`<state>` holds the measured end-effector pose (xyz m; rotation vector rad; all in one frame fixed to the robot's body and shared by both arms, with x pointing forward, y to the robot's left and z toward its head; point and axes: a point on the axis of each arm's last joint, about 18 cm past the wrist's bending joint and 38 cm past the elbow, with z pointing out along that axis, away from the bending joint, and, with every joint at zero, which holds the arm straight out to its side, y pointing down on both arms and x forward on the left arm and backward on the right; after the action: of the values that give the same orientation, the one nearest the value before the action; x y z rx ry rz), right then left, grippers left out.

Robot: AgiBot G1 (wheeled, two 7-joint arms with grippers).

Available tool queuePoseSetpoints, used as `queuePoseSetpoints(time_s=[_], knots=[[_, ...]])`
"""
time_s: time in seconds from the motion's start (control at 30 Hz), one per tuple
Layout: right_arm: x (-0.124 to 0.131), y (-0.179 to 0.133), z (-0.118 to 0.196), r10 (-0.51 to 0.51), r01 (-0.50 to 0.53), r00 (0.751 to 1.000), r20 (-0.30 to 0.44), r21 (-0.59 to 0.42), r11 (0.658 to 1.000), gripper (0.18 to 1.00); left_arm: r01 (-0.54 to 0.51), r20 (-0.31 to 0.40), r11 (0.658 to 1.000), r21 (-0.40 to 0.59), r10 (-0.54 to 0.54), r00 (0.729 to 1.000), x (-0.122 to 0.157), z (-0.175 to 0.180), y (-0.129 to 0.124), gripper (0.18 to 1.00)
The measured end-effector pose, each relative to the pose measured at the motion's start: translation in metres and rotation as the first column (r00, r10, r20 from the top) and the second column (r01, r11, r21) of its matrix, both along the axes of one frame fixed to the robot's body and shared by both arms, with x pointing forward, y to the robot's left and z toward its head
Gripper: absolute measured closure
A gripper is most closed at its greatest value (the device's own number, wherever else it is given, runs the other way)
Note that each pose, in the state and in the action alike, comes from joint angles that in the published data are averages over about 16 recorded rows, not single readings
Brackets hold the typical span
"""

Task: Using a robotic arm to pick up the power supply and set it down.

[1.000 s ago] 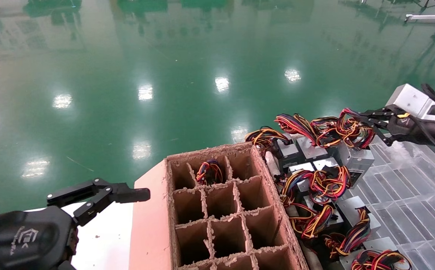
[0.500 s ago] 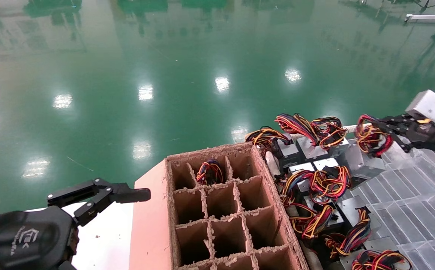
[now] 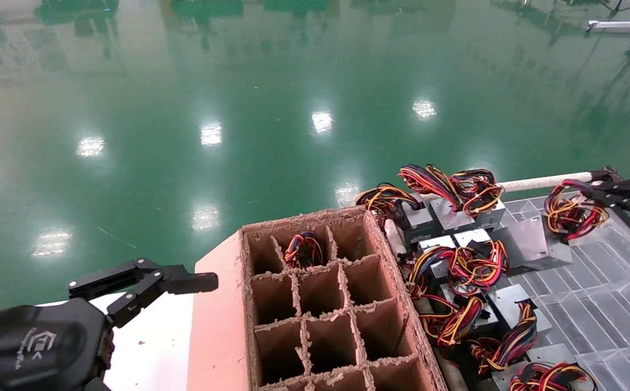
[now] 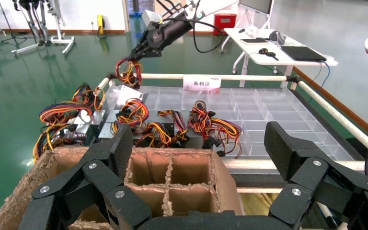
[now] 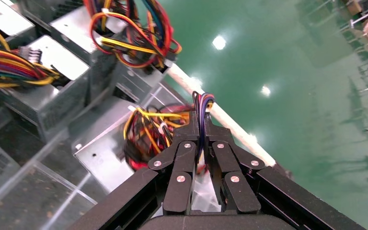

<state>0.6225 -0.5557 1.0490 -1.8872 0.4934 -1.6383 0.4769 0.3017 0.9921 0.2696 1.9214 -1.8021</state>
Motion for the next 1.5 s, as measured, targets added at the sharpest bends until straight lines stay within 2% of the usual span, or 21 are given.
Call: queuePoseSetpoints(time_s=[0.3, 1.03, 1.23, 1.5], knots=[[-0.002, -0.004, 0.002, -0.016, 0.016, 1.0, -0.007, -0.011, 1.0, 0.986, 0.0, 0.0, 1.0, 0.0, 0.0, 1.0, 0.0, 0.0, 0.0, 0.184], [0.024, 0.034, -0.019, 0.053, -0.051, 0.995, -0.087, 0.024, 0.998, 0.982, 0.0, 0.0, 1.0, 0.0, 0.0, 1.0, 0.0, 0.0, 0.0, 0.184], [0.024, 0.036, -0.018, 0.061, -0.058, 0.994, -0.089, 0.037, 0.998, 0.958, 0.0, 0.0, 1.0, 0.0, 0.0, 1.0, 0.0, 0.0, 0.0, 0.184], [0.021, 0.045, -0.003, 0.102, -0.098, 0.992, -0.078, 0.051, 0.994, 0.87, 0.0, 0.0, 1.0, 0.0, 0.0, 1.0, 0.0, 0.0, 0.0, 0.184]])
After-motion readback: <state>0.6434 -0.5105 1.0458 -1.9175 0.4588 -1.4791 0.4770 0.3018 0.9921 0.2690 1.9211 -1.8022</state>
